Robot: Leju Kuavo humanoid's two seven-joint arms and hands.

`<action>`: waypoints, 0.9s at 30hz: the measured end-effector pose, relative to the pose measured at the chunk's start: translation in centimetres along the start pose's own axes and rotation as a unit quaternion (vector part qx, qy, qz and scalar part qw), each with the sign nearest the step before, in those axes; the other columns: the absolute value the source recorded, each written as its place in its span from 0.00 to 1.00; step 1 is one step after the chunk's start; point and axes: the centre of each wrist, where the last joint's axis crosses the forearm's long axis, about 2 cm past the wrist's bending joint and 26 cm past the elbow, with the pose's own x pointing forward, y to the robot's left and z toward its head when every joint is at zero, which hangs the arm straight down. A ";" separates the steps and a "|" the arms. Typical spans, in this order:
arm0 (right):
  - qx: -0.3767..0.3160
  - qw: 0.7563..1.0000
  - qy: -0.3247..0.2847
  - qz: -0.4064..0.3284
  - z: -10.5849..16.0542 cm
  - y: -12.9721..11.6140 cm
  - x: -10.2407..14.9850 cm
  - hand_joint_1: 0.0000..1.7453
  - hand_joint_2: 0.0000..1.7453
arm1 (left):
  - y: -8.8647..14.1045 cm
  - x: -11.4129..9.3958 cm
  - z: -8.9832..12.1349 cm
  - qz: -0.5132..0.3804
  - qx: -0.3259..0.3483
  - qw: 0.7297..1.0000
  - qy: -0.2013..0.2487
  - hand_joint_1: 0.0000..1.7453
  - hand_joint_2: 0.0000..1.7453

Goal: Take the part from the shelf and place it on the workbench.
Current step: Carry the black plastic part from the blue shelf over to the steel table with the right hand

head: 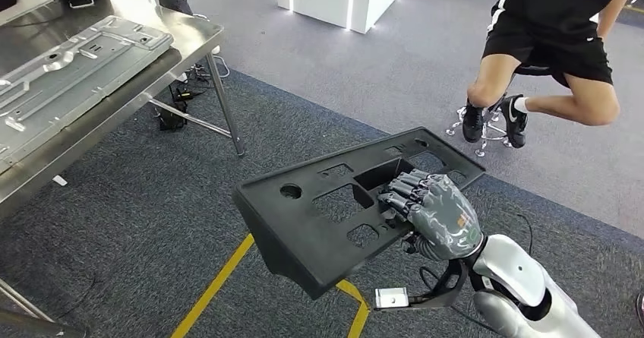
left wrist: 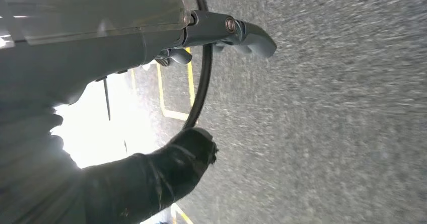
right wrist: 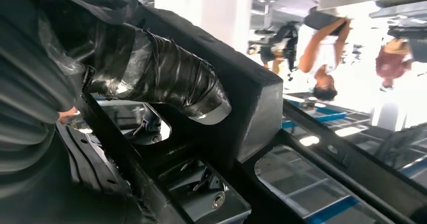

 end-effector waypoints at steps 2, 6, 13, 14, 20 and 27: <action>0.000 1.000 -0.001 0.001 -0.1 0.0 0.0 1.00 1.00 | -0.1 0.0 0.0 0.000 -0.001 1.000 -0.001 0.00 1.00; -0.003 1.000 0.000 0.003 -0.3 -0.1 -0.1 1.00 1.00 | -0.1 0.2 0.0 0.001 0.001 1.000 -0.003 0.00 1.00; 0.002 1.000 0.002 0.004 -0.5 -0.1 -0.3 1.00 1.00 | -0.7 -0.4 -0.1 0.002 -0.004 1.000 0.003 0.00 1.00; 0.003 1.000 0.003 0.005 -0.6 -0.1 -0.3 1.00 1.00 | -0.8 -0.5 -0.1 0.002 -0.005 1.000 0.004 0.00 1.00; 0.006 1.000 0.005 0.016 -1.7 -0.1 -1.0 1.00 1.00 | -0.3 0.1 0.0 0.003 0.001 1.000 -0.001 0.00 1.00; 0.026 0.999 0.013 0.021 -2.1 0.4 -1.6 1.00 1.00 | -0.7 0.4 0.1 0.005 -0.003 1.000 -0.002 0.00 1.00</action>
